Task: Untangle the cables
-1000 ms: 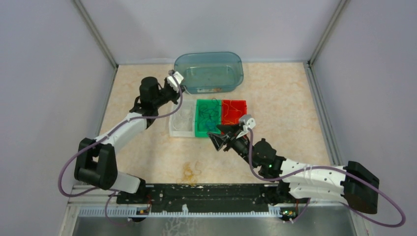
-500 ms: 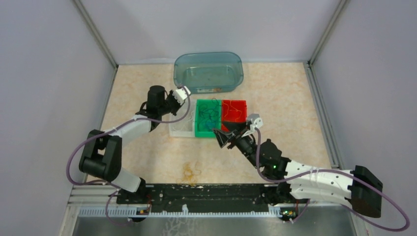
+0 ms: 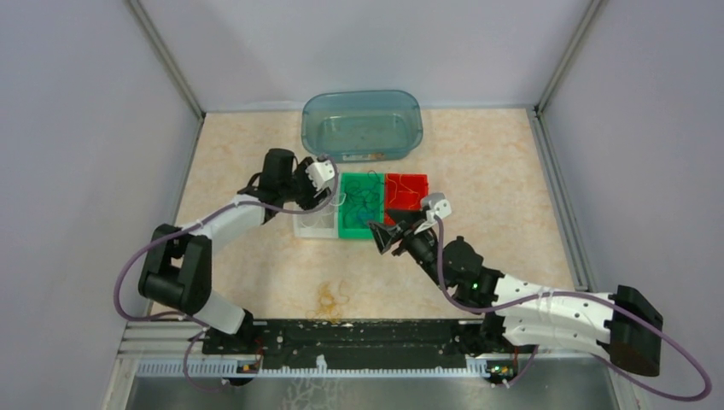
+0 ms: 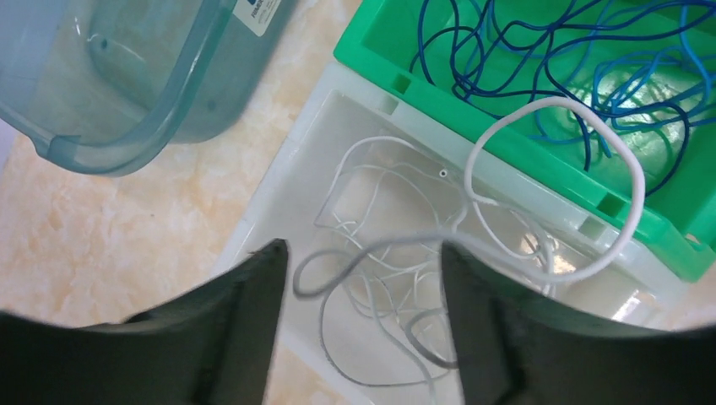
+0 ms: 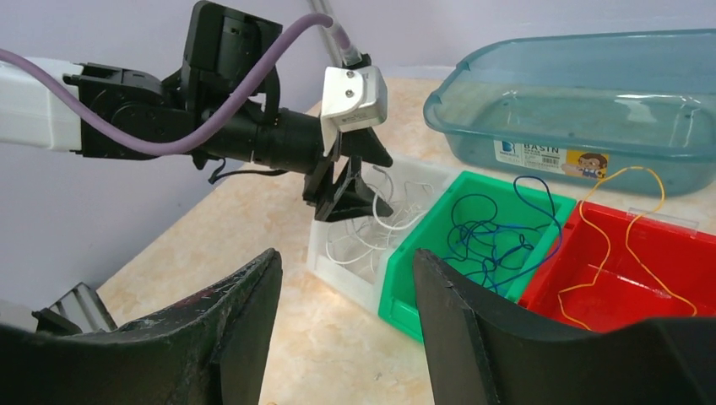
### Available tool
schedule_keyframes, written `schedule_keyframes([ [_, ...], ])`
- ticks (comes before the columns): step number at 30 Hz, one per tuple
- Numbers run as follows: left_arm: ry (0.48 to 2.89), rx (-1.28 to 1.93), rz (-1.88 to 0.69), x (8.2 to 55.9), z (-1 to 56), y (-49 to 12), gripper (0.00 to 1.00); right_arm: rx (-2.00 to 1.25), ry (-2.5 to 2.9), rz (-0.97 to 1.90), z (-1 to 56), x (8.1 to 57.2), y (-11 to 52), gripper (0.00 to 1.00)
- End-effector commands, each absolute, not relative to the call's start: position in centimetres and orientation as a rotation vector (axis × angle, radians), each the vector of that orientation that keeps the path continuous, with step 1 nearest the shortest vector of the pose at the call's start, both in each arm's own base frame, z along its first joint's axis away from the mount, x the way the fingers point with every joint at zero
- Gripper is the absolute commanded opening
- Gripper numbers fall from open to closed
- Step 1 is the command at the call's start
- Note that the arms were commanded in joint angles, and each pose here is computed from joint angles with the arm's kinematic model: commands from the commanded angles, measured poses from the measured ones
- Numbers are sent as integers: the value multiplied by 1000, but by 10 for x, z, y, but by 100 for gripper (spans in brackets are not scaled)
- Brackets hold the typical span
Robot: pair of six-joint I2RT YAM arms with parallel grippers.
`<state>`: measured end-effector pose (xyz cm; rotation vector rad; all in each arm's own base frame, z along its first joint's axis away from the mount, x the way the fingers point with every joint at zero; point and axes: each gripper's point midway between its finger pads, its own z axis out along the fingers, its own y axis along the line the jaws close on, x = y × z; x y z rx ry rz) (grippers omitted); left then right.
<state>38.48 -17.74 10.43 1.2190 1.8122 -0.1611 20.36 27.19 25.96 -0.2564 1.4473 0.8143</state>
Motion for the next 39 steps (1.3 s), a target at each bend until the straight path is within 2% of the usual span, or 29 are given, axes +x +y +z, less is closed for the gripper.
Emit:
schedule_keyframes([
  [1, 1796, 1204, -302, 371, 136, -187, 79, -240, 1406, 837, 289, 207, 277, 60],
  [7, 1748, 1209, -441, 358, 180, -193, 84, -272, 1421, 847, 290, 205, 285, 60],
  [10, 1777, 1208, -492, 359, 189, -185, 82, -284, 1431, 851, 289, 204, 287, 60],
  [13, 1774, 1242, -544, 353, 187, -185, 77, -281, 1446, 852, 287, 205, 287, 60],
  [20, 1805, 1245, -622, 333, 157, -213, 75, -240, 1498, 811, 274, 210, 281, 60],
  [29, 1893, 1170, -567, 362, 137, -224, 61, -217, 1510, 806, 268, 211, 275, 60],
  [39, 1930, 1143, -356, 384, 115, -197, 30, -211, 1501, 799, 271, 213, 273, 59],
])
